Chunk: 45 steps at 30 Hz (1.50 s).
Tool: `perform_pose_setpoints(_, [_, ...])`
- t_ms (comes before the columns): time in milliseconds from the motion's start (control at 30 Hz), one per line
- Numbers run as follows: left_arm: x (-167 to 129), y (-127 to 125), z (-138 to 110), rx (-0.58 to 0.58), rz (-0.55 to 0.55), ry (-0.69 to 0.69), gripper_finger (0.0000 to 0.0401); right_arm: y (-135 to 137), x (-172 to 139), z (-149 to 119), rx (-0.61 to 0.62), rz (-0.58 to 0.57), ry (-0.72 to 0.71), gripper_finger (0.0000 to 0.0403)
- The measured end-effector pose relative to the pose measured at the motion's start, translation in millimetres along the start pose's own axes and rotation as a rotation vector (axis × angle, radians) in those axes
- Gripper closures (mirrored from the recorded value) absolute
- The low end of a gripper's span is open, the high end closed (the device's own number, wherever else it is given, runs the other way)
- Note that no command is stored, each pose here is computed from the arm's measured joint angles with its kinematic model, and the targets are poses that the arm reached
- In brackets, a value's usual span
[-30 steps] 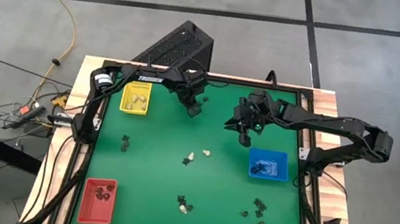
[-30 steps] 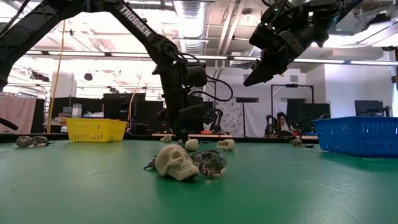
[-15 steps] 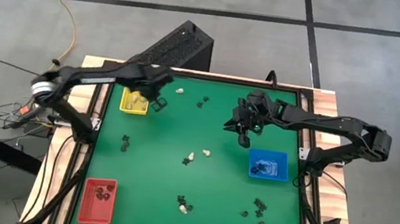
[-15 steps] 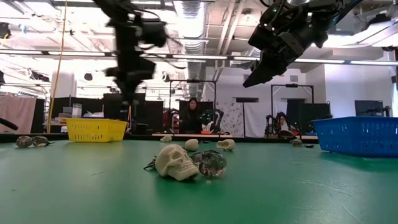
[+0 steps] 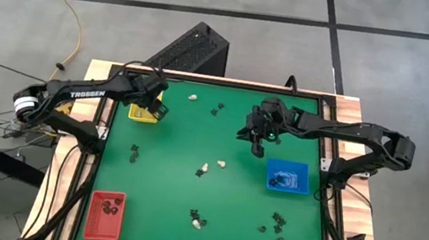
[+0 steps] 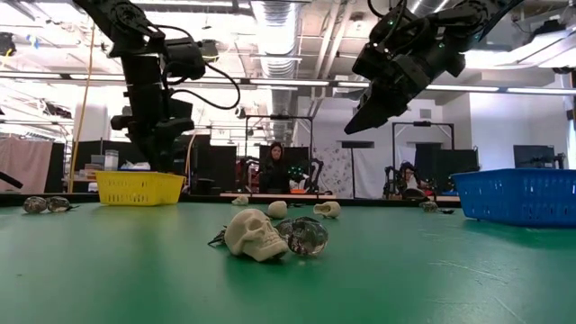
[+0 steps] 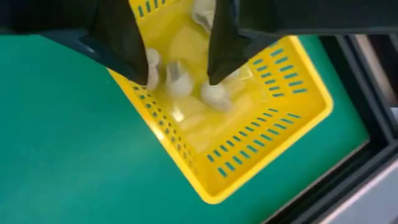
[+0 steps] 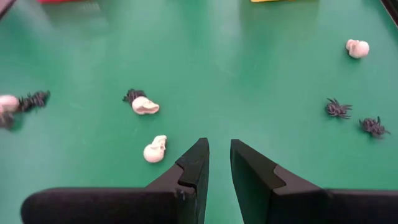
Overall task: Sort Halloween decoration
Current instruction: Put the white skull toy into the yellow bin, then put the black skull toy into the red bin
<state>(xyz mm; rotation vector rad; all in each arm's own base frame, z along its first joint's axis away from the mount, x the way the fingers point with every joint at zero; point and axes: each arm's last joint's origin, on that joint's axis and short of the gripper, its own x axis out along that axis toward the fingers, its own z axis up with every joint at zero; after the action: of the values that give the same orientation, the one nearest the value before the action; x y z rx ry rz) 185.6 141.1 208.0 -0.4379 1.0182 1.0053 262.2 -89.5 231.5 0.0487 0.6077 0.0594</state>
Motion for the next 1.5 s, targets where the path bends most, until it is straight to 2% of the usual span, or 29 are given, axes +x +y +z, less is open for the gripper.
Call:
perform_pose_setpoints(167, [-0.3, 0.8, 1.0, 0.031, 0.034, -0.018, 0.0198, 2.0, 0.6, 0.7, 0.065, 0.005, -0.002, 0.0305])
perform_pose_setpoints(267, [-1.2, -3.6, 3.6, 0.073, 0.004, -0.053, 0.0188, 6.2, 1.9, 1.4, 0.079, 0.018, -0.001, 0.0305])
perform_pose_setpoints(433, [-9.7, -29.0, 10.0, 0.212, -0.180, -0.180, 0.0187, 13.2, 4.3, 4.3, 0.057, 0.033, -0.016, 0.0305])
perform_pose_setpoints(533, [-18.6, -53.8, 10.5, 0.361, -0.384, -0.309, 0.0187, 16.9, 5.5, 6.8, 0.045, 0.040, -0.034, 0.0305])
perform_pose_setpoints(633, [-23.3, -78.5, -1.0, 0.517, -0.584, -0.465, 0.0187, 20.5, 6.4, 8.9, 0.031, 0.048, -0.048, 0.0305])
perform_pose_setpoints(700, [-22.8, -88.0, -11.6, 0.553, -0.625, -0.533, 0.0186, 21.9, 6.7, 9.2, 0.028, 0.052, -0.048, 0.0305])
perform_pose_setpoints(767, [-21.0, -91.8, -20.1, 0.562, -0.631, -0.532, 0.0186, 21.8, 6.7, 9.2, 0.028, 0.052, -0.049, 0.0305])
perform_pose_setpoints(833, [-19.8, -93.6, -27.2, 0.540, -0.634, -0.468, 0.0186, 21.7, 6.7, 9.1, 0.028, 0.050, -0.048, 0.0305])
perform_pose_setpoints(967, [-23.3, -92.7, -44.8, 0.462, -0.606, -0.180, 0.0186, 21.5, 6.7, 8.9, 0.022, 0.048, -0.047, 0.0305])
perform_pose_setpoints(1033, [-28.8, -89.1, -53.1, 0.412, -0.554, -0.008, 0.0186, 21.7, 6.7, 9.0, 0.016, 0.049, -0.047, 0.0305])
perform_pose_setpoints(1133, [-39.3, -83.5, -60.7, 0.330, -0.458, 0.177, 0.0186, 20.7, 6.9, 8.6, -0.008, 0.046, -0.046, 0.0305])
perform_pose_setpoints(1333, [-53.0, -72.2, -80.2, 0.232, -0.267, 0.420, 0.0186, 20.4, 7.1, 8.4, -0.031, 0.045, -0.045, 0.0305])
perform_pose_setpoints(1433, [-55.9, -71.3, -91.7, 0.164, -0.216, 0.501, 0.0186, 20.5, 7.1, 8.0, -0.029, 0.046, -0.041, 0.0305])
perform_pose_setpoints(1500, [-56.4, -74.5, -98.1, 0.140, -0.218, 0.517, 0.0186, 20.5, 7.2, 7.9, -0.029, 0.046, -0.041, 0.0305])
